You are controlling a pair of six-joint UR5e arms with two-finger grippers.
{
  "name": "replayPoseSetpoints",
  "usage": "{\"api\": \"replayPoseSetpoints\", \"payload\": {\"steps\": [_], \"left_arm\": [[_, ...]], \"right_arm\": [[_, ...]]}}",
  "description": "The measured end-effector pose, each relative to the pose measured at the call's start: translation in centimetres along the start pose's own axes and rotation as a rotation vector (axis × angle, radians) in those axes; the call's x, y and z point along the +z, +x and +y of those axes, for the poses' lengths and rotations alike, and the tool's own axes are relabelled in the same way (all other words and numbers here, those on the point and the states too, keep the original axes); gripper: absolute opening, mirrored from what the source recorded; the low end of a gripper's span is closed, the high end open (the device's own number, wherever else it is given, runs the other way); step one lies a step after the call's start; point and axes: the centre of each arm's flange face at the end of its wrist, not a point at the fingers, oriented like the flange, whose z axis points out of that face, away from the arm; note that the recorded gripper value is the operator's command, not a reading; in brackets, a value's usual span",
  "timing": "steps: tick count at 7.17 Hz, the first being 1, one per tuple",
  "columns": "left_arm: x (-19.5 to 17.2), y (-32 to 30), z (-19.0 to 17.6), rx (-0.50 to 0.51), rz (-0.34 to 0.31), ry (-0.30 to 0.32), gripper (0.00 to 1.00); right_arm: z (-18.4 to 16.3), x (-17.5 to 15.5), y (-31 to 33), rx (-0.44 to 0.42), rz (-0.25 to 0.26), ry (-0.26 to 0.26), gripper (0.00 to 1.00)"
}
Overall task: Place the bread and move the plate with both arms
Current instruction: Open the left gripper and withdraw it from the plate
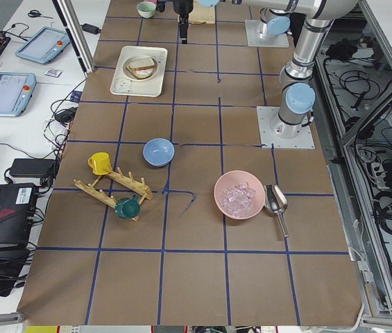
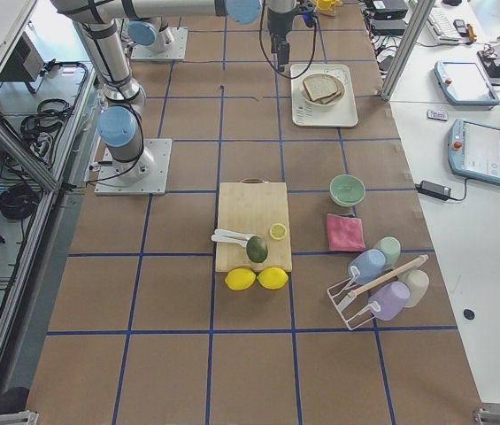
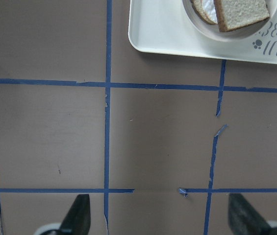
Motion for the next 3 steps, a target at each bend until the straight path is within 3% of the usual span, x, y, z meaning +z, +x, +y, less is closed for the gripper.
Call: {"api": "replayPoseSetpoints", "payload": {"steps": [3], "left_arm": [[0.17, -0.11, 0.48, 0.002, -0.005, 0.02, 1.0]], "right_arm": [[0.0, 0.0, 0.0, 0.0, 0.0, 0.0, 1.0]]}}
